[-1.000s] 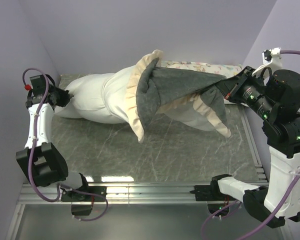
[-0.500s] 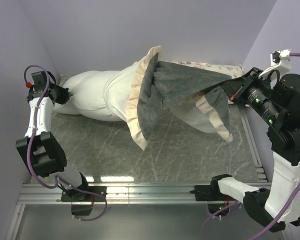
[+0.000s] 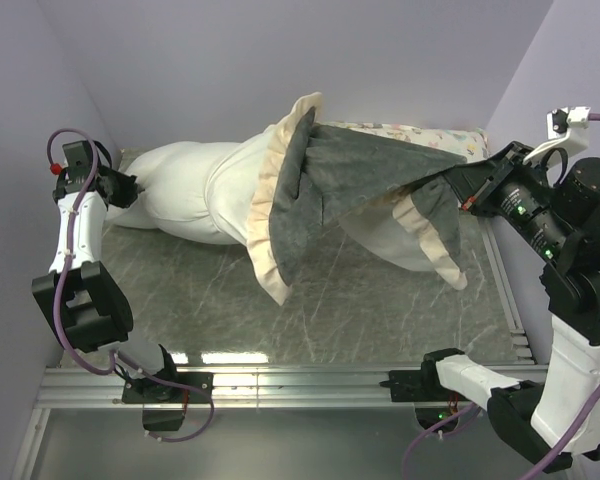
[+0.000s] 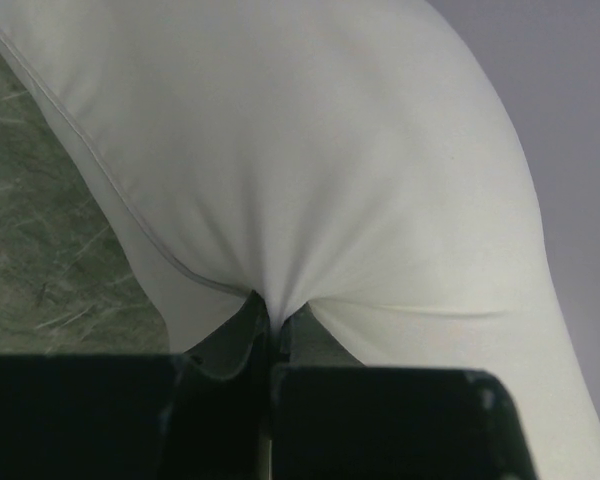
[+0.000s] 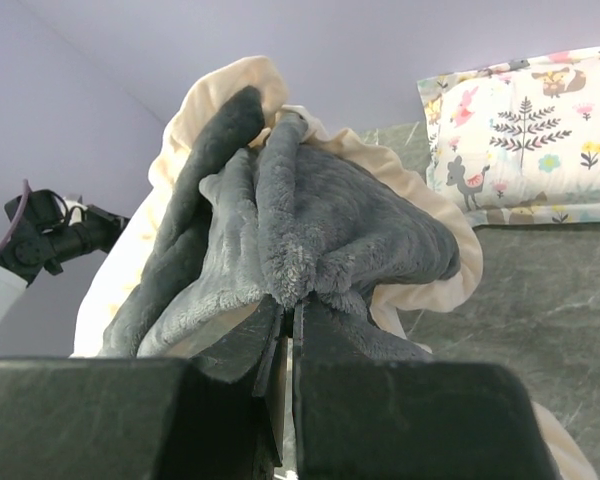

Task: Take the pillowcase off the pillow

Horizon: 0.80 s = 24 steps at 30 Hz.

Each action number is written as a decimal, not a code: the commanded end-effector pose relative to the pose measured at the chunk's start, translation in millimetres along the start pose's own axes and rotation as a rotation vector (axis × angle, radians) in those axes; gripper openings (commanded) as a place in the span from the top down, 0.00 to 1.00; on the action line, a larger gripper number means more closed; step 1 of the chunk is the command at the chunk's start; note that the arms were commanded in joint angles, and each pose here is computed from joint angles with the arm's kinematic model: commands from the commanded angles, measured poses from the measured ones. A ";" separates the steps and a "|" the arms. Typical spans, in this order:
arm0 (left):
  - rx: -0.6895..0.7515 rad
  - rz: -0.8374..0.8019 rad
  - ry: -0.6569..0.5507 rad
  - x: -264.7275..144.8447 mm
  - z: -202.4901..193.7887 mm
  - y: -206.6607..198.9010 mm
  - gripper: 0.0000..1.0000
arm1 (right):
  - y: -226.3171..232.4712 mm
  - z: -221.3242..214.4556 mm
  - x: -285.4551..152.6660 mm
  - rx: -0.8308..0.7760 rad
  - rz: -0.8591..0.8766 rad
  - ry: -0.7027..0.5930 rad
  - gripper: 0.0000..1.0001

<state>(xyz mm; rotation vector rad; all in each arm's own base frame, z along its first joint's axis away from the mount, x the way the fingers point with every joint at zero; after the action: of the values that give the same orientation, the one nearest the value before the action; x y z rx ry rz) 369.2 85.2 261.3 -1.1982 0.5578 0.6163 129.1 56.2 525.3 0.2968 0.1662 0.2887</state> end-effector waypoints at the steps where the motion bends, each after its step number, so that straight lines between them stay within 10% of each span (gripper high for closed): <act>1: -0.012 0.087 -0.303 16.5 52.2 7.6 1.00 | 9.6 62.4 -63.9 -0.043 -0.057 -0.436 1.00; 17: 0.065 -0.034 -0.138 22.4 13.2 -11.2 0.98 | 5.0 35.0 -43.1 -0.055 0.001 -0.373 1.00; 20: 0.151 -0.106 -0.105 -1.5 -8.3 -28.1 0.56 | -17.7 -17.1 9.1 -0.054 -0.024 -0.195 1.00; 24: 0.264 -0.216 -0.093 -46.1 -37.6 -37.9 0.31 | -43.7 -74.6 47.7 -0.049 -0.077 -0.057 1.00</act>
<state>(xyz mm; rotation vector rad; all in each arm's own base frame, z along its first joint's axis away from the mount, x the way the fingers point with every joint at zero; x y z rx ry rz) 374.6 47.6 266.0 -1.0636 0.5635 0.4912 144.5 54.1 437.8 0.2732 0.2356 0.2522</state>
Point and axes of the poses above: each gripper's point midway between its finger pads, its own x axis out along the fingers, its own y axis along the line the jaws close on, z = x × y, the point moved 8 cm from there along -x, back along the fingers, and after that the axes turned 11 degrees about -x, right-handed, at the moved point
